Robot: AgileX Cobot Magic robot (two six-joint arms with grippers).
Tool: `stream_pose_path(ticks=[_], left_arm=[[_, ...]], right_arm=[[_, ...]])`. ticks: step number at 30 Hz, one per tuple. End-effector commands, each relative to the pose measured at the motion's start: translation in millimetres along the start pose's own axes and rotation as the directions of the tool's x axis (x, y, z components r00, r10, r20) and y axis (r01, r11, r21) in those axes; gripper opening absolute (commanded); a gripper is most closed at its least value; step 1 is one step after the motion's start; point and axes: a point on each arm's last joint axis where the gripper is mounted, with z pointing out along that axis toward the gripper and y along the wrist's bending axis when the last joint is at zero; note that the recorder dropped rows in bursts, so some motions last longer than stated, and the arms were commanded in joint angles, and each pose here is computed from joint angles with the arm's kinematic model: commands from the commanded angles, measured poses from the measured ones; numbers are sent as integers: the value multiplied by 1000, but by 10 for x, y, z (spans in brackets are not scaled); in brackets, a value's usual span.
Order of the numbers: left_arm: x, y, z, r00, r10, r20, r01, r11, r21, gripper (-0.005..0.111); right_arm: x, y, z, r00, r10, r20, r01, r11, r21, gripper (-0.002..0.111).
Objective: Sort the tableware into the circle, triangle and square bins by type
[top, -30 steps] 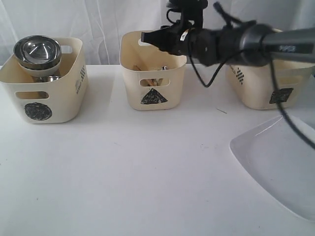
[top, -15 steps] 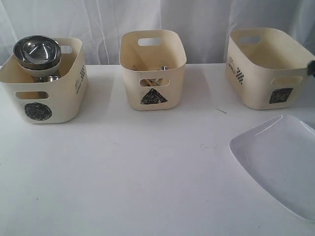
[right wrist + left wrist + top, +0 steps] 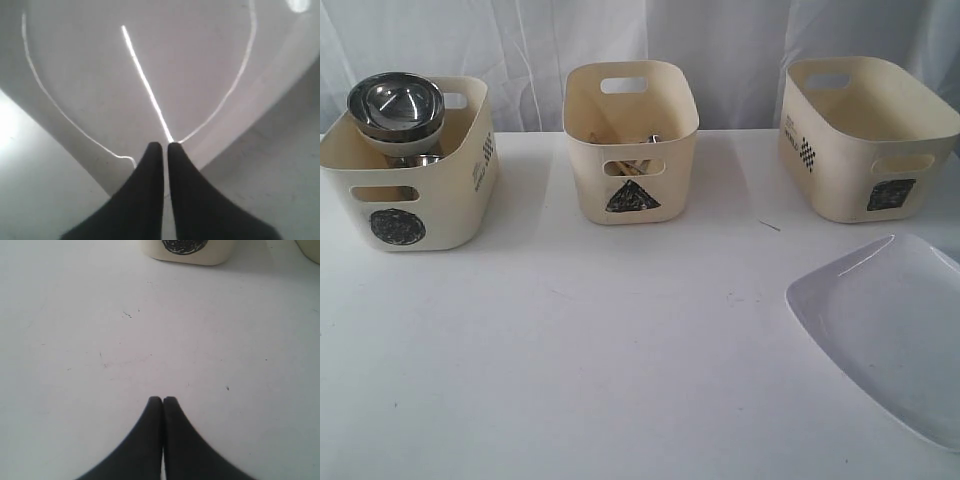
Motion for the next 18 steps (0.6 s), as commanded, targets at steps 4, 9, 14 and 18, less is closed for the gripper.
stream_pose_path(ticks=[4, 9, 14, 18], left_arm=[[36, -3, 11, 1000, -12, -18, 12, 1000, 6, 0], [36, -3, 11, 1000, -12, -18, 12, 1000, 6, 0], [36, -3, 11, 1000, -12, -18, 12, 1000, 6, 0], [36, -3, 11, 1000, -12, -18, 12, 1000, 6, 0]], right_arm=[[-33, -88, -3, 995, -87, 37, 85, 994, 70, 48], [-154, -265, 13, 989, -34, 144, 0, 974, 228, 54], [-226, -431, 193, 994, 48, 99, -71, 966, 250, 53], [-301, -455, 376, 995, 58, 80, -70, 985, 160, 53]])
